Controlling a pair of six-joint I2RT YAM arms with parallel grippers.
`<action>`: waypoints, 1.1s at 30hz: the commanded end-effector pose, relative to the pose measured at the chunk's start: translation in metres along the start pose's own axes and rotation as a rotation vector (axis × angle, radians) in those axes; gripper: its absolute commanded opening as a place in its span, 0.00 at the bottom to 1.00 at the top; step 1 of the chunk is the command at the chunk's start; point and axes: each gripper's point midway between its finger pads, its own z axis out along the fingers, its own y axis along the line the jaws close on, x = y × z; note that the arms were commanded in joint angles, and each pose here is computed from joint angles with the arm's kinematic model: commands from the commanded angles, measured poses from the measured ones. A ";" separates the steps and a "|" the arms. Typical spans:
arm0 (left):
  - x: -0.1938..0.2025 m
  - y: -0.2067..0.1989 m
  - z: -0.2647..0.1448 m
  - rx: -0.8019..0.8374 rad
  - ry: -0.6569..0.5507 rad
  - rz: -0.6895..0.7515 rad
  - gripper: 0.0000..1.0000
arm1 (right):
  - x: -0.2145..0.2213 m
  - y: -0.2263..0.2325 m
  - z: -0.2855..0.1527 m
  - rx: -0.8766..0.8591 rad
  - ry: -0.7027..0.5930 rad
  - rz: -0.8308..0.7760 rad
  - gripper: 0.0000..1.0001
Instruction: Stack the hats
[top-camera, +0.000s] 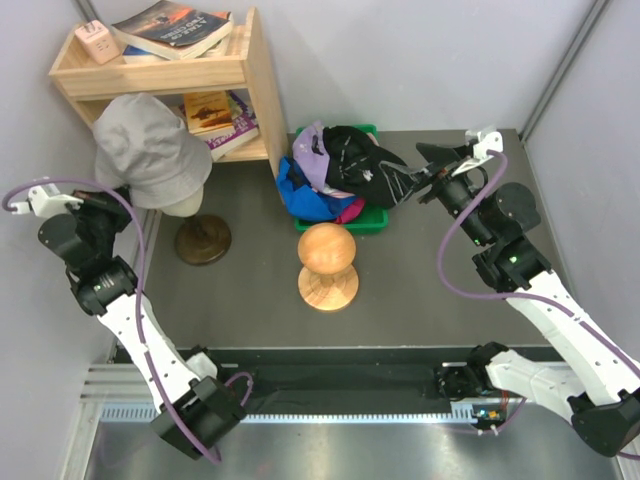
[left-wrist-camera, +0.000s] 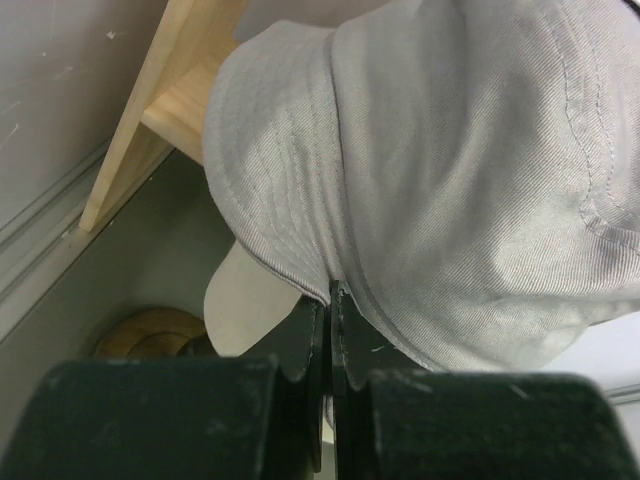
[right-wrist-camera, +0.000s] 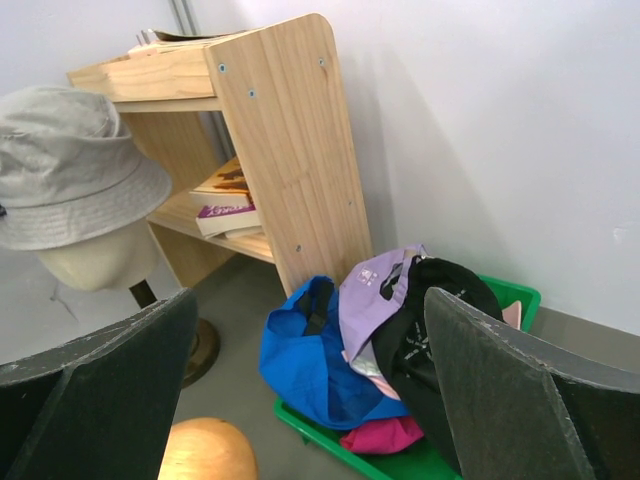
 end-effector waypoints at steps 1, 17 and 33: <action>0.039 0.038 0.003 -0.088 0.095 -0.051 0.00 | -0.012 0.003 -0.005 -0.002 -0.035 -0.013 0.95; 0.034 0.042 -0.021 -0.175 0.066 0.061 0.86 | -0.003 0.001 -0.005 0.005 -0.007 0.000 0.95; 0.064 0.012 -0.084 -0.172 0.177 0.166 0.91 | 0.026 -0.005 -0.003 0.034 0.063 0.046 0.95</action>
